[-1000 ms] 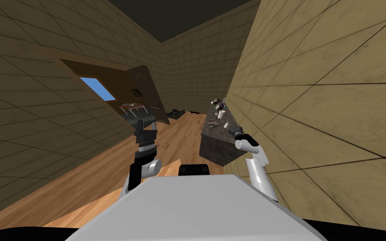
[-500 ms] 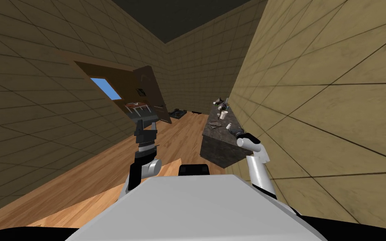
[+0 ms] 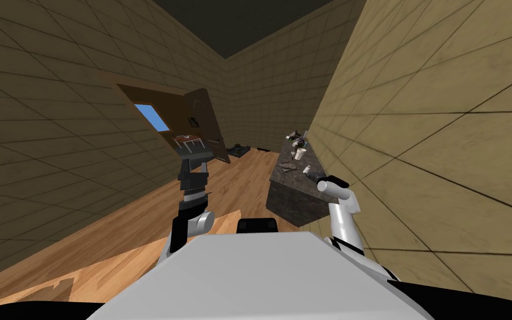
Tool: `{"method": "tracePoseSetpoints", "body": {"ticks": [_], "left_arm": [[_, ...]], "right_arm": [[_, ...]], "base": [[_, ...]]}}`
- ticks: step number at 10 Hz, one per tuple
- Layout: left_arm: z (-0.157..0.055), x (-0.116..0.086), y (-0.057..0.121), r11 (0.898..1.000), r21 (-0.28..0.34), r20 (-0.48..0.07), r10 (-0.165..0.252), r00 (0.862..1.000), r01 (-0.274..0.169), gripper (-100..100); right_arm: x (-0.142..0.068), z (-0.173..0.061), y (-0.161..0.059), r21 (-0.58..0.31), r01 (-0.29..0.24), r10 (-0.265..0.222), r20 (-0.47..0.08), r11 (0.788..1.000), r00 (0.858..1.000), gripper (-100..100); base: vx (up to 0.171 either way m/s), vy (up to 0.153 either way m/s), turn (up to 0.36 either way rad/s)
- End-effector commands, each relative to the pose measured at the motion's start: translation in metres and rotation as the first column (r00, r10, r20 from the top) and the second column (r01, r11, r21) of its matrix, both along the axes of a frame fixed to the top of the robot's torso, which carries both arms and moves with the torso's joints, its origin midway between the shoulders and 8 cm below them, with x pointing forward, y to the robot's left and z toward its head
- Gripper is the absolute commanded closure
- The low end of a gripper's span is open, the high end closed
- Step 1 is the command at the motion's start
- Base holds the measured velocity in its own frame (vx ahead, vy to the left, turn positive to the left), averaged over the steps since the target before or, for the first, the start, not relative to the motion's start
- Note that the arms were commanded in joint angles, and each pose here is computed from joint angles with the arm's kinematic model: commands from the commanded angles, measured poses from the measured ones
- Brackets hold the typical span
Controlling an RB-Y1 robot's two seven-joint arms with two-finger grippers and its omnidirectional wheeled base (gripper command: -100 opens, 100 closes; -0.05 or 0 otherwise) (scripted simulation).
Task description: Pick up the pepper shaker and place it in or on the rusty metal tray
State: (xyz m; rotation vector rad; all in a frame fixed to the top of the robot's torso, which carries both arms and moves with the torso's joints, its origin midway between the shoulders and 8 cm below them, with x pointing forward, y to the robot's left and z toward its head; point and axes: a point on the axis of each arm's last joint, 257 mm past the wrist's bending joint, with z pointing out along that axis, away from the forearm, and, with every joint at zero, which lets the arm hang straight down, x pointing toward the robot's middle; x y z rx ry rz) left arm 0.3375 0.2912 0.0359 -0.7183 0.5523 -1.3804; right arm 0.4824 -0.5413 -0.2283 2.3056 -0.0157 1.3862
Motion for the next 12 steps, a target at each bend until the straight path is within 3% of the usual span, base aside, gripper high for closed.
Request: {"method": "tracePoseSetpoints", "body": {"ticks": [1, 2, 3, 5, 6, 9, 10, 12], "left_arm": [[0.000, 0.000, 0.000, 1.000, 0.000, 0.000, 0.000, 1.000, 0.000, 0], [0.000, 0.000, 0.000, 1.000, 0.000, 0.000, 0.000, 1.000, 0.000, 0], [0.000, 0.000, 0.000, 1.000, 0.000, 0.000, 0.000, 1.000, 0.000, 0], [0.000, 0.000, 0.000, 1.000, 0.000, 0.000, 0.000, 1.000, 0.000, 0], [0.000, 0.000, 0.000, 1.000, 0.000, 0.000, 0.000, 1.000, 0.000, 0], [0.000, 0.000, 0.000, 1.000, 0.000, 0.000, 0.000, 1.000, 0.000, 0], [0.000, 0.000, 0.000, 1.000, 0.000, 0.000, 0.000, 1.000, 0.000, 0], [0.000, 0.000, 0.000, 1.000, 0.000, 0.000, 0.000, 1.000, 0.000, 0]], "right_arm": [[-0.002, -0.008, -0.004, 0.039, 0.017, -0.016, -0.022, 0.999, 1.000, -100], [-0.004, -0.014, -0.014, 0.094, 0.051, -0.048, -0.039, 0.994, 0.998, -100], [-0.004, -0.016, -0.013, 0.097, 0.051, -0.047, -0.045, 0.994, 0.998, -100], [-0.008, -0.024, -0.030, 0.194, 0.113, -0.101, -0.071, 0.975, 0.992, -100], [-0.010, -0.029, -0.028, 0.202, 0.116, -0.100, -0.088, 0.973, 0.991, -100], [-0.017, -0.042, -0.044, 0.327, 0.195, -0.157, -0.139, 0.925, 0.978, -100], [-0.018, -0.043, -0.044, 0.329, 0.197, -0.157, -0.143, 0.924, 0.977, -100], [-0.021, -0.049, -0.050, 0.394, 0.236, -0.181, -0.172, 0.888, 0.968, -100]], "base": [[0.012, -0.038, 0.070], [0.008, -0.043, 0.122], [0.011, -0.041, 0.060], [0.029, -0.074, 0.150], [0.026, -0.066, 0.065], [0.032, -0.080, 0.141], [0.022, -0.073, 0.021], [0.031, -0.067, 0.103]]}}
